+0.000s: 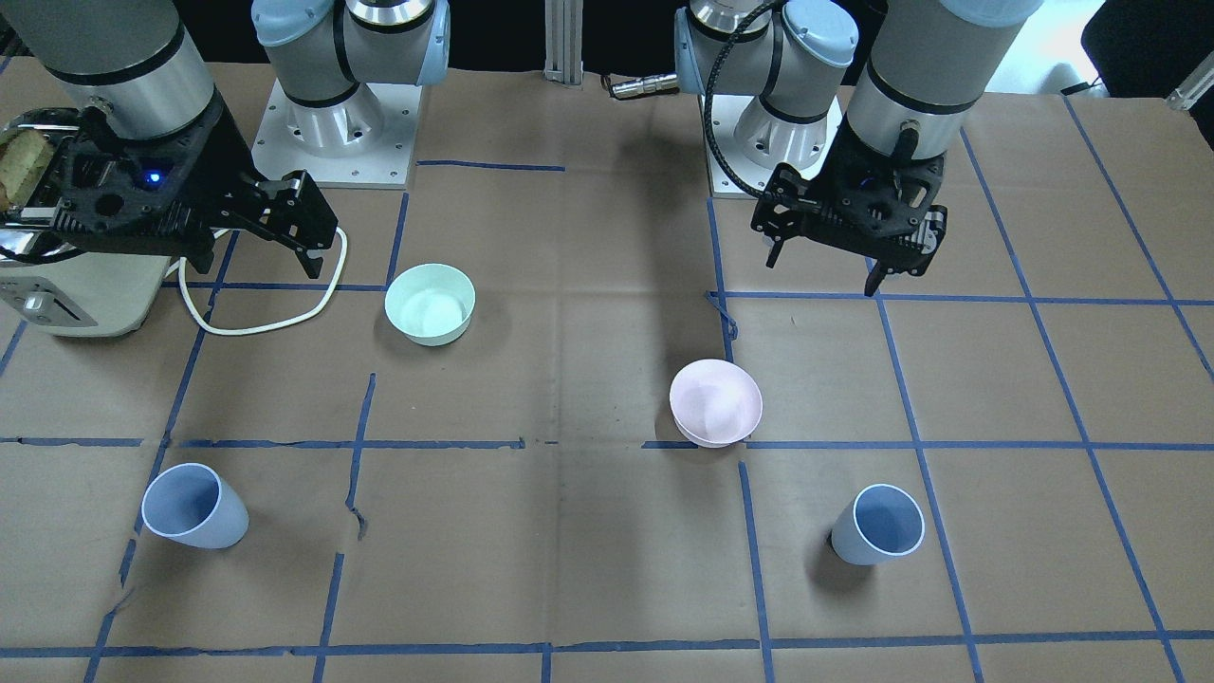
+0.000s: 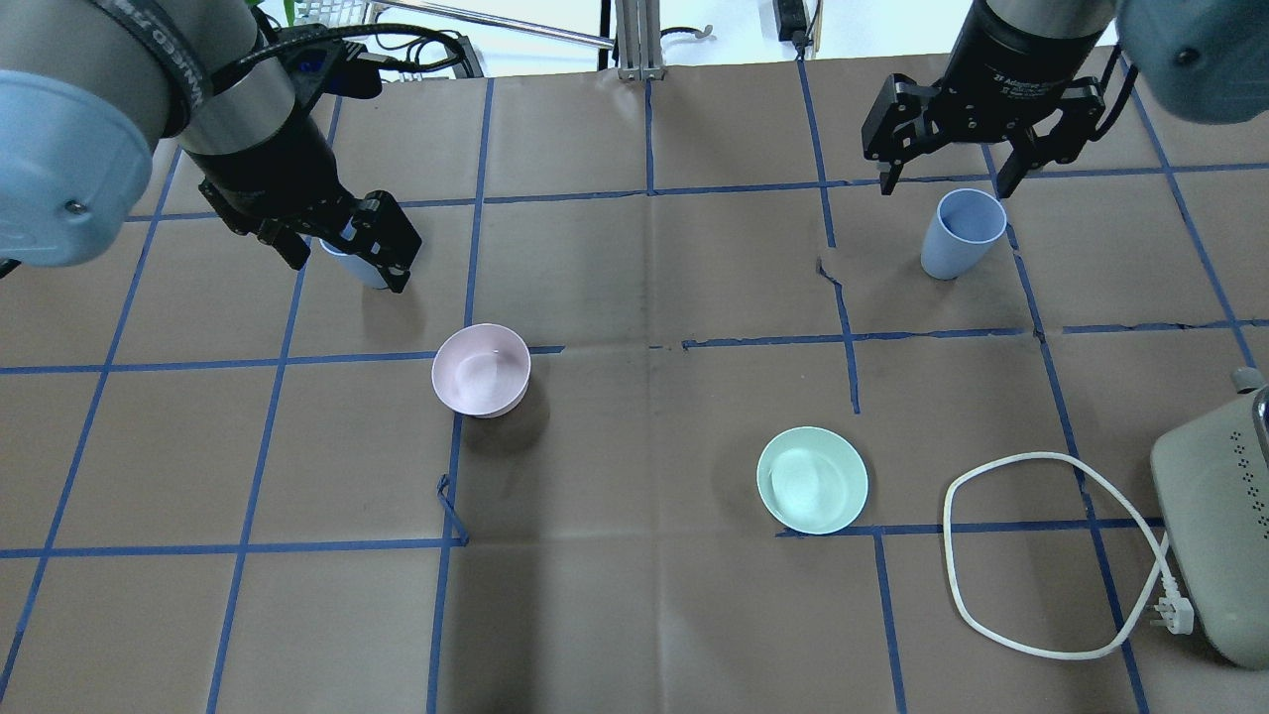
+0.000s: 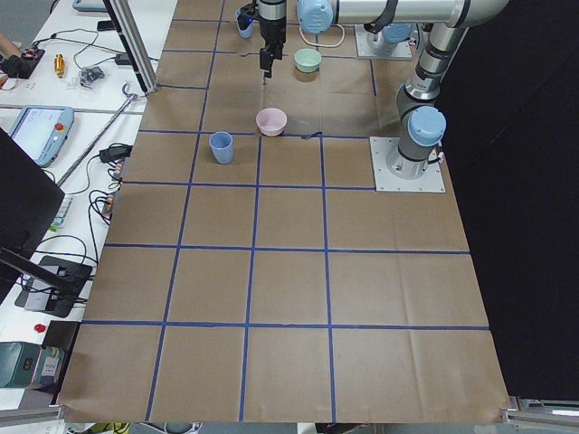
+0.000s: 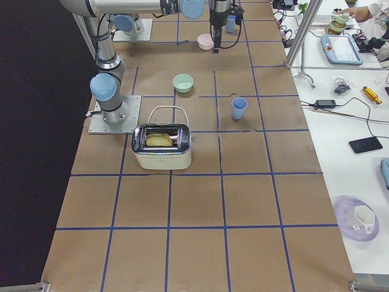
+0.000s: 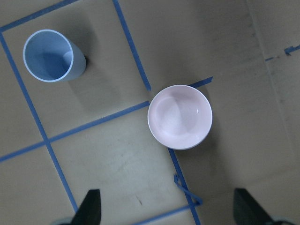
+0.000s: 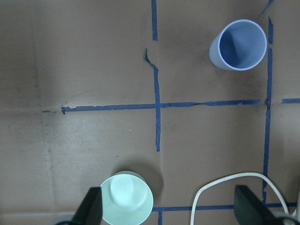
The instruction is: Stack blue cups with both arms
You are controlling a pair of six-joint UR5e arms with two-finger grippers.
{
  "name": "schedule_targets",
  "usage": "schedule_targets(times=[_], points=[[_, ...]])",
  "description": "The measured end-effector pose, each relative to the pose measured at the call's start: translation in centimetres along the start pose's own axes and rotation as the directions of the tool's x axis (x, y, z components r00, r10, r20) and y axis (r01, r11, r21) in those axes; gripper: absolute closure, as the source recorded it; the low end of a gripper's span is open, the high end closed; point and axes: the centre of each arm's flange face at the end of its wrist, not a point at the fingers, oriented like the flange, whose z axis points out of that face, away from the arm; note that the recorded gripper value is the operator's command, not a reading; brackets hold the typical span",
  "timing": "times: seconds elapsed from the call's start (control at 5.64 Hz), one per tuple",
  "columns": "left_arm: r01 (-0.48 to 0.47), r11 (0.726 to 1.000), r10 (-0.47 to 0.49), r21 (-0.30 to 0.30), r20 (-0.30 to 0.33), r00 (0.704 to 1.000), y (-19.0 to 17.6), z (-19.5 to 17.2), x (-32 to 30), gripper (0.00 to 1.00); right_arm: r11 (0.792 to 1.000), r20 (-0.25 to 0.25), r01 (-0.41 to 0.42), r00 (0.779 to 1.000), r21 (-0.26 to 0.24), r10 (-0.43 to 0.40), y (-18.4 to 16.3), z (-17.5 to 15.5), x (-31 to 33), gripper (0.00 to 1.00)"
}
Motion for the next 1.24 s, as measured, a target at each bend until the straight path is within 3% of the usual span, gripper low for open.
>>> schedule_targets(times=[0.18, 0.53, 1.06, 1.24], points=[[0.006, 1.000, -0.006, 0.025, 0.009, 1.000, -2.6, 1.8, -2.4, 0.01, 1.000, -0.004, 0.021, 1.000, 0.020, -0.021, -1.0, 0.1, 1.1, 0.00], [0.035, 0.999, -0.036, 0.029, 0.015, 0.999, -8.3, 6.9, -6.2, 0.01, 0.998, 0.003, -0.061, 0.998, 0.000, 0.061, -5.6, 2.6, 9.0, 0.00], [0.072, 0.997, -0.072, -0.012, 0.006, 0.997, -11.3, 16.4, -9.7, 0.03, 0.998, 0.010, -0.056, 0.998, -0.022, 0.056, -12.9, 8.1, 19.7, 0.00], [0.077, 0.996, -0.077, -0.041, -0.002, 0.997, -11.6, 19.0, -10.3, 0.17, 0.998, 0.012, -0.057, 0.998, -0.025, 0.057, -13.8, 10.1, 20.5, 0.00]])
